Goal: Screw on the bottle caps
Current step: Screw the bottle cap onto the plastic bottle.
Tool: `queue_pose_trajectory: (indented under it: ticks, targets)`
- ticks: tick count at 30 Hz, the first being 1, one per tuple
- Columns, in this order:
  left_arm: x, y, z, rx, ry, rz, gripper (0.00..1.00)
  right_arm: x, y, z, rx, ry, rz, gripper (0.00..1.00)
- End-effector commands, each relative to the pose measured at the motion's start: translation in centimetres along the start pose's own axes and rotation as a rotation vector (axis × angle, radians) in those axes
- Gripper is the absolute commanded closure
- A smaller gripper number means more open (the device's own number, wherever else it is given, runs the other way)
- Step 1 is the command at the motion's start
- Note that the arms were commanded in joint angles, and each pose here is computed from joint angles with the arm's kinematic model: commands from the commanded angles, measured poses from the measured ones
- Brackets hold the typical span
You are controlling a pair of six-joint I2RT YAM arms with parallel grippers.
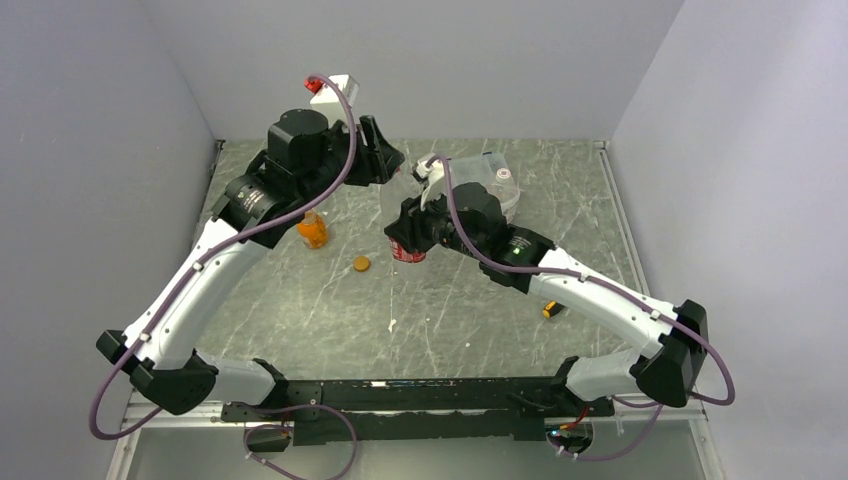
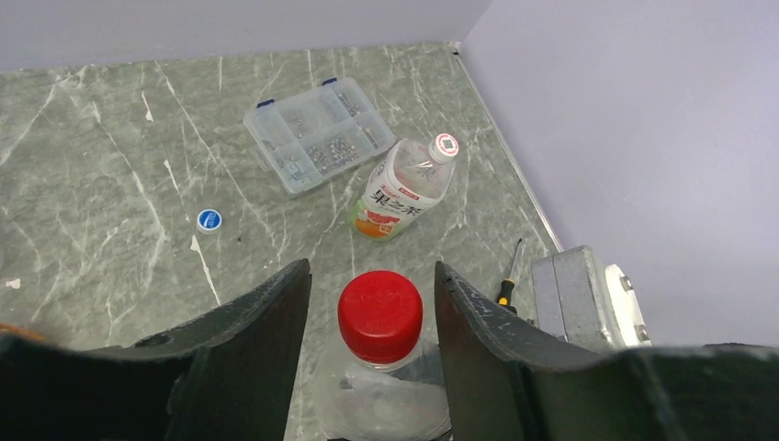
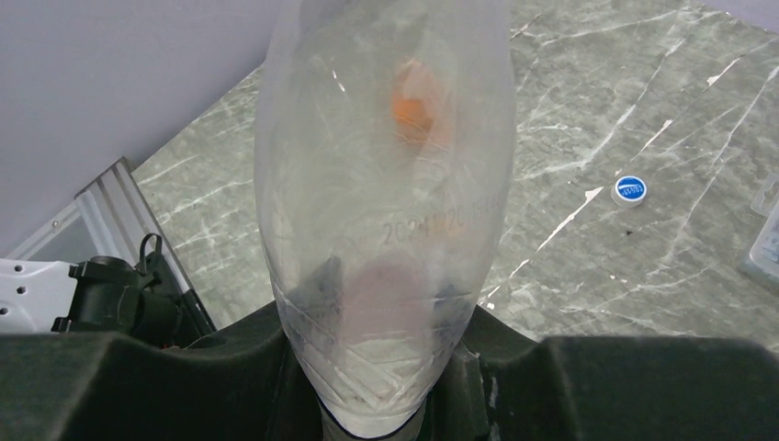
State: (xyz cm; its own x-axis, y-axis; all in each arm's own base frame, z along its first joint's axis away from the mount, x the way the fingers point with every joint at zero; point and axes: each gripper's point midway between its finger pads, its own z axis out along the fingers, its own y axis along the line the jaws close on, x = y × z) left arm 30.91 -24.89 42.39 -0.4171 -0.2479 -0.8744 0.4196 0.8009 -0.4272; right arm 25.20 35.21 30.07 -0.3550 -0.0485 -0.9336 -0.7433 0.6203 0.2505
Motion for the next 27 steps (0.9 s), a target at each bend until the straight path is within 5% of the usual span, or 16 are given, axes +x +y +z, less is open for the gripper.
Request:
queue_pose_trajectory:
  ticks: [1, 12, 22, 25, 27]
  targets:
    - [-0.3, 0.1, 0.6, -0.01, -0.019, -0.018, 0.48, -3.4, 0.8, -0.1, -0.011, -0.095, 0.001, 0.87]
    - [0.7, 0.1, 0.5, 0.007, 0.008, -0.016, 0.73, -3.8, 1.0, -0.7, -0.06, -0.112, -0.01, 0.89]
    - [0.9, -2.9, -3.6, 0.328, 0.035, 0.013, 0.99, -5.6, 5.2, -6.0, -0.572, -0.181, -0.031, 0.9]
    - [0.4, -3.8, -5.0, 0.421, 0.026, 0.019, 0.97, -5.5, 6.0, -6.8, -0.649, -0.171, -0.031, 0.9]
    - [0.1, -4.2, -5.7, 0.455, 0.018, 0.024, 0.81, -5.6, 6.1, -6.9, -0.654, -0.164, -0.031, 0.9]
